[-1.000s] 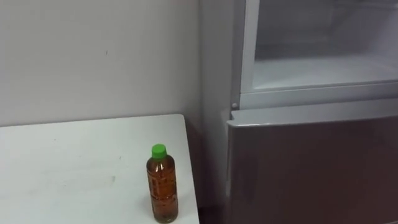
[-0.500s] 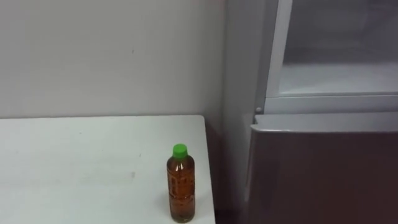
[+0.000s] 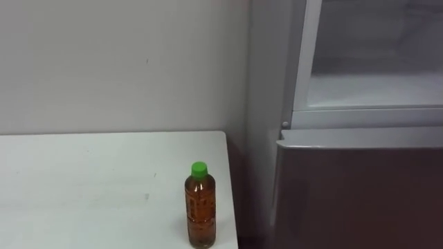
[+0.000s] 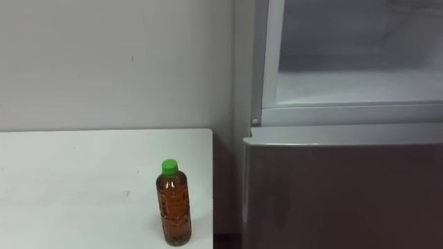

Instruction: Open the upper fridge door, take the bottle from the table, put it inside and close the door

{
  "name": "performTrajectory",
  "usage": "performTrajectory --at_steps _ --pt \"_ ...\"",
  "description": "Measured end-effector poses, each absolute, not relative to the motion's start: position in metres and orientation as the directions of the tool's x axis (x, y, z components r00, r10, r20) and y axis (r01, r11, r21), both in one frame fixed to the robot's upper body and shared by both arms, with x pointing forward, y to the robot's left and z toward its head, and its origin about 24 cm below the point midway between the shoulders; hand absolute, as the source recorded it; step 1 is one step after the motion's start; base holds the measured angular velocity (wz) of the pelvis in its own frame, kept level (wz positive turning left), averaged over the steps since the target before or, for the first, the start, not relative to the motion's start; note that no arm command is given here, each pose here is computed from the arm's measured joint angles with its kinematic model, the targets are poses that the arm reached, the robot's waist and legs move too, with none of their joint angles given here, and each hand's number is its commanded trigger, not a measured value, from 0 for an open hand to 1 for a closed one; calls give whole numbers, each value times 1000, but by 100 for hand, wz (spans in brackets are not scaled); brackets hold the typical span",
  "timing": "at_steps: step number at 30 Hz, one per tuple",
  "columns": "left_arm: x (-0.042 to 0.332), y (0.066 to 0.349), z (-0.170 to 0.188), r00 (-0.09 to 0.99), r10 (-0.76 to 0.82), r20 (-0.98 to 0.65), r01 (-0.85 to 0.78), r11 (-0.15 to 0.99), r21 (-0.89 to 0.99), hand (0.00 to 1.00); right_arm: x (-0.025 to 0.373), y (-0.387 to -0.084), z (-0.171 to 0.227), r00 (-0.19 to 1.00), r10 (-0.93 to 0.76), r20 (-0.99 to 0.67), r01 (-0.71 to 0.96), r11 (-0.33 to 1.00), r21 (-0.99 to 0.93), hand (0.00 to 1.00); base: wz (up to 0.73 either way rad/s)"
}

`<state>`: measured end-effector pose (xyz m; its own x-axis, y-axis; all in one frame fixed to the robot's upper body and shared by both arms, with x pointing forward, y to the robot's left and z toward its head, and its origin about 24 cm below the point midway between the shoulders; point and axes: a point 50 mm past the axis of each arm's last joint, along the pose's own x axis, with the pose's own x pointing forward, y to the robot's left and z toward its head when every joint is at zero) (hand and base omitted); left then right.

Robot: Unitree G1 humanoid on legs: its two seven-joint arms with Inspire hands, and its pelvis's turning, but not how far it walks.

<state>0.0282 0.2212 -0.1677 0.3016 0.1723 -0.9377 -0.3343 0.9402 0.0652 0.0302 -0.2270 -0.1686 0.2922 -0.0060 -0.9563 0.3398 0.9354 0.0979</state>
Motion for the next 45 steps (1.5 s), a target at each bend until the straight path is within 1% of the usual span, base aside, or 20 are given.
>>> performTrajectory --at_steps 5,9,16,19,21,24,27,31,33,40,45 --pt "29 221 -168 294 187 -938 -334 939 82 0 31 -228 -168 302 -16 -953 326 941 88 0 0" --pt "31 221 -168 305 194 -933 -321 943 91 0 39 -228 -166 330 -20 -944 262 963 70 0 0" --pt "33 221 -168 310 205 -928 -308 945 106 0 52 -227 -163 368 -25 -929 201 978 53 0 0" --pt "35 222 -168 311 206 -928 -306 946 108 0 74 -224 -157 444 -8 -896 120 992 50 0 0" --pt "35 224 -167 312 209 -927 -299 948 113 0 100 -221 -145 546 8 -838 56 997 46 0 0" --pt "38 225 -166 325 212 -922 -289 950 117 0 125 -215 -129 647 42 -761 -3 999 53 0 0" --pt "40 227 -166 332 217 -918 -287 950 121 0 141 -207 -115 714 79 -696 -51 997 60 0 1" --pt "42 230 -164 346 223 -911 -283 951 125 0 152 -195 -97 776 128 -618 -108 992 70 0 1" --pt "42 233 -164 347 223 -911 -271 954 130 0 165 -188 -80 826 164 -539 -144 986 78 0 0" --pt "30 238 -163 321 236 -917 -267 952 152 0 177 -183 -63 865 194 -462 -178 981 78 0 0" --pt "30 238 -163 322 234 -917 -225 960 166 0 191 -178 -37 910 230 -346 -216 973 78 0 0"
